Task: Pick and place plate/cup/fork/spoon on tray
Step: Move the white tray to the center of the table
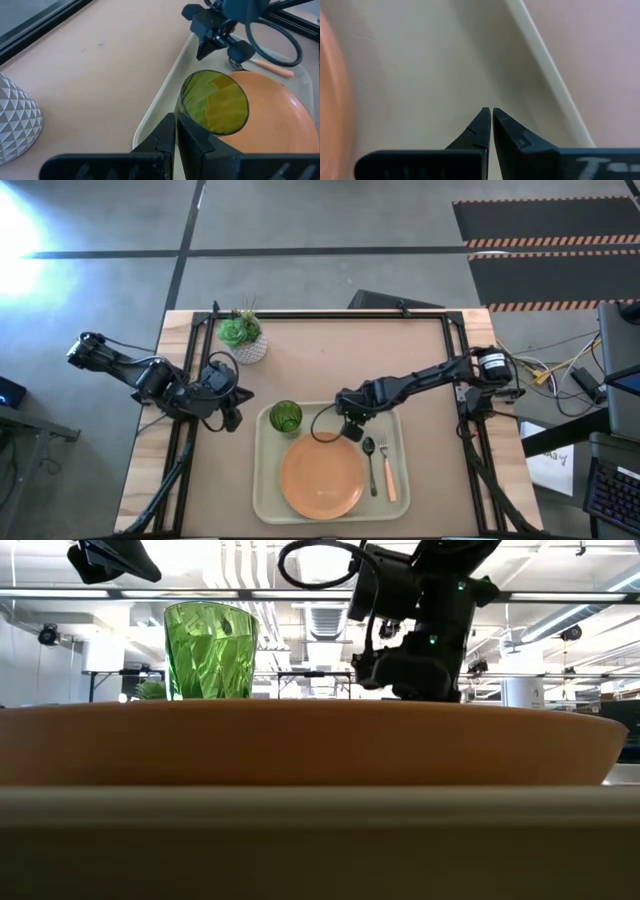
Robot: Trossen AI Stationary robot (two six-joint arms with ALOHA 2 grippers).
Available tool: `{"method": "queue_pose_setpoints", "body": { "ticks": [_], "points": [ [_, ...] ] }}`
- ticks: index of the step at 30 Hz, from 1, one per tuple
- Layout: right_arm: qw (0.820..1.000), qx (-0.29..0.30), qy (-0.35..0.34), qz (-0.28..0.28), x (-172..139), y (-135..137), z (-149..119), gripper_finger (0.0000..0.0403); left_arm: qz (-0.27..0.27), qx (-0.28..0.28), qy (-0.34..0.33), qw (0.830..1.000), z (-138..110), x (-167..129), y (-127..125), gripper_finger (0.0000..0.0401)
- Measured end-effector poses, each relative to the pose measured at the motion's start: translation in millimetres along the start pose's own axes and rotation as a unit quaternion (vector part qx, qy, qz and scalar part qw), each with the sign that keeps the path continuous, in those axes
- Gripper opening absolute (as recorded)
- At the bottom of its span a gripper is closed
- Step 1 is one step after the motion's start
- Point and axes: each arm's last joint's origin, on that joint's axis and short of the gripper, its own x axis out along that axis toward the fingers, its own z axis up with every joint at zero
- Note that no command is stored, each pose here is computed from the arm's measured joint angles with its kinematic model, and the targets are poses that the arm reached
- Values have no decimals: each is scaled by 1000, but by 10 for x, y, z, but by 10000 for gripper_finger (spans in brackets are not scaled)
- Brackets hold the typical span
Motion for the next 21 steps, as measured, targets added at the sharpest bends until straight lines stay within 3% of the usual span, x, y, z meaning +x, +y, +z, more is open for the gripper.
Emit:
{"method": "queue_pose_setpoints", "body": {
  "ticks": [21],
  "points": [
    [997, 37, -25, -68, 19, -596, 269, 8, -1, -1, -1, 1000, 1, 7, -7, 0]
  ]
}}
